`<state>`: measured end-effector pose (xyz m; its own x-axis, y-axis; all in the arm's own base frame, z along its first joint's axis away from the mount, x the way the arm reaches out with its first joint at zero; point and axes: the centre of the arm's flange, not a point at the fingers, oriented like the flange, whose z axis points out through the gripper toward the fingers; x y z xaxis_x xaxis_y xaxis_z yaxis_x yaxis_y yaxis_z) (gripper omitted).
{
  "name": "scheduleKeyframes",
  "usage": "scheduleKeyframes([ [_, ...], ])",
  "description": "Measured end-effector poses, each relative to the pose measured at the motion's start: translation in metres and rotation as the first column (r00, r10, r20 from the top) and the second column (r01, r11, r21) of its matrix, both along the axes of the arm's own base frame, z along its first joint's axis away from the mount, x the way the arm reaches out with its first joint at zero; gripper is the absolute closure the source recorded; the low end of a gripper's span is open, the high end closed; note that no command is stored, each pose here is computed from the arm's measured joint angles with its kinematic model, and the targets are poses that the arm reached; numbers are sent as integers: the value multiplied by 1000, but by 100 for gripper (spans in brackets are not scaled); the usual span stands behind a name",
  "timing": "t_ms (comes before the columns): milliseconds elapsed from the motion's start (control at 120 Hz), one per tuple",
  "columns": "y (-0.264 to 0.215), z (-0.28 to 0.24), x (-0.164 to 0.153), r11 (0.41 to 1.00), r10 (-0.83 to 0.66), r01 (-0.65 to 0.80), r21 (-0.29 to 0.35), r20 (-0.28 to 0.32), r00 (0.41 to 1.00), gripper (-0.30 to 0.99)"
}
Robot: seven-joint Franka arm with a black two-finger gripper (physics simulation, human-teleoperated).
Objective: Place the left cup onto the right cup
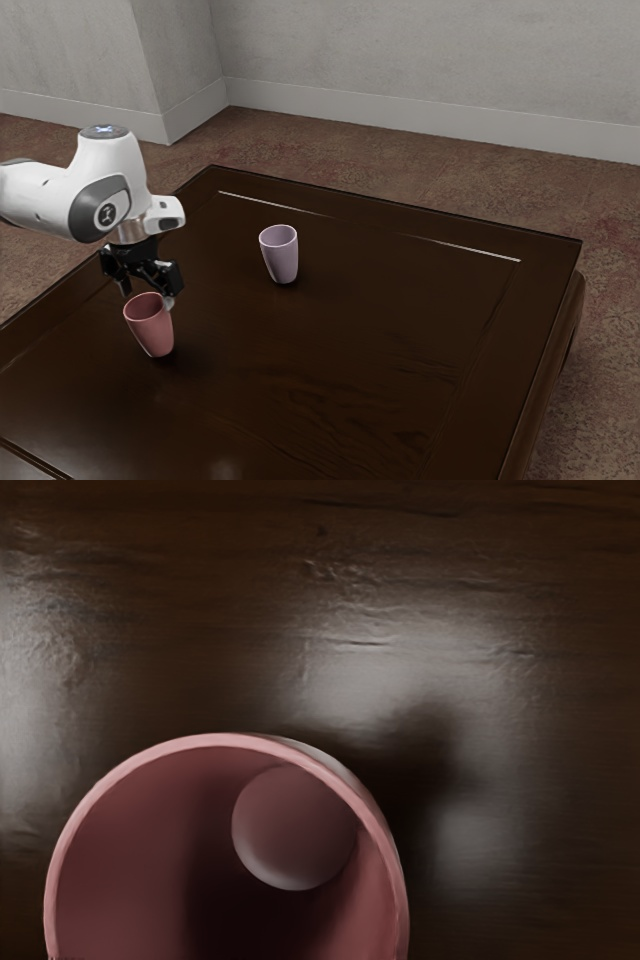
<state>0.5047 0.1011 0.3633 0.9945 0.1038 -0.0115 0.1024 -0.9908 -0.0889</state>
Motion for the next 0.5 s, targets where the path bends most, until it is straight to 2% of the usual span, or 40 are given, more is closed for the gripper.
scheduleKeyframes([
  [233,-2,0,1,1000,7,-7,-1,4,1000,0],
  [500,-34,-12,7,999,-39,38,-7,-12,999,0],
])
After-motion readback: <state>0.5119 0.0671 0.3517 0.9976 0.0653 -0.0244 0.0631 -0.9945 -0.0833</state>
